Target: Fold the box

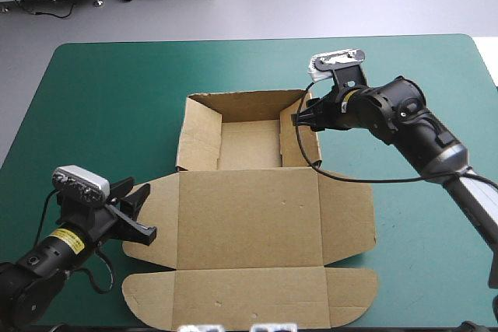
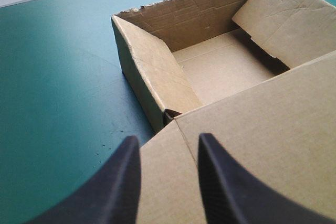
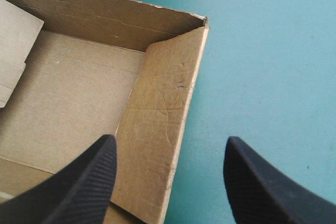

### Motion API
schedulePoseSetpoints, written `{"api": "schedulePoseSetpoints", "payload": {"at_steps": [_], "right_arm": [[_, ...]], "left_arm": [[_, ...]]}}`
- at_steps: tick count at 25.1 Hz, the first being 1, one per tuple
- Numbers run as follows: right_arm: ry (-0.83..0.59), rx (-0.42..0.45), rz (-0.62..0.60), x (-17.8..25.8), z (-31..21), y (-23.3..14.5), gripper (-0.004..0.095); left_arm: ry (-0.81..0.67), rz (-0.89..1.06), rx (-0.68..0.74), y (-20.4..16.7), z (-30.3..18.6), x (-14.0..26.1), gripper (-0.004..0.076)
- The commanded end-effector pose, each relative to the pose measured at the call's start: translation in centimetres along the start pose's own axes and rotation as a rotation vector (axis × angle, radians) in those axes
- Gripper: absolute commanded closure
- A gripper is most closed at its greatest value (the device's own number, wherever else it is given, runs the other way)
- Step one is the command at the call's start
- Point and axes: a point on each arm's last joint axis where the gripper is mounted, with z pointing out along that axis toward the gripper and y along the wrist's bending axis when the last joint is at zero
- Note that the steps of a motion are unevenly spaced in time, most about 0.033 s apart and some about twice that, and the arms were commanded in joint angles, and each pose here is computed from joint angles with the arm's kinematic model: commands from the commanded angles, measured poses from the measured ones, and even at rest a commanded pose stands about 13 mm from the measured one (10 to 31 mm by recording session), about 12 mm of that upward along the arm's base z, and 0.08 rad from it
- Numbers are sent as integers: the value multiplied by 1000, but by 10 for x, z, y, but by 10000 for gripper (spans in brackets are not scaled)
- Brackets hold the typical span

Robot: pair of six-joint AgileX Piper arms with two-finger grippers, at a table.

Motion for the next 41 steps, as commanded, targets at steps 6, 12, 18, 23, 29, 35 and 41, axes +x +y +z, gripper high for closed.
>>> {"api": "schedulePoseSetpoints", "payload": {"at_steps": [6,12,18,23,29,35,41], "right_arm": [[104,29,53,-32,29,0,341],[332,-40,139,-43,75,-19,318],[417,-77,169,-32,110,-20,320],[436,-69,138,-29,119,-21,483],[441,-85,73,-27,123,-21,924],[426,83,2,-29,122,-47,933],[419,168,106,-31,116,-112,931]], "left_arm": [[-52,118,-59,5,-17,-6,729],[-69,118,-58,4,-17,-8,729],[-63,118,-58,5,-17,-7,729],[-61,118,-58,5,-17,-7,729],[-61,118,-58,5,-17,-7,729],[-72,132,-56,4,-17,-8,729],[-72,132,-56,4,-17,-8,729]]}}
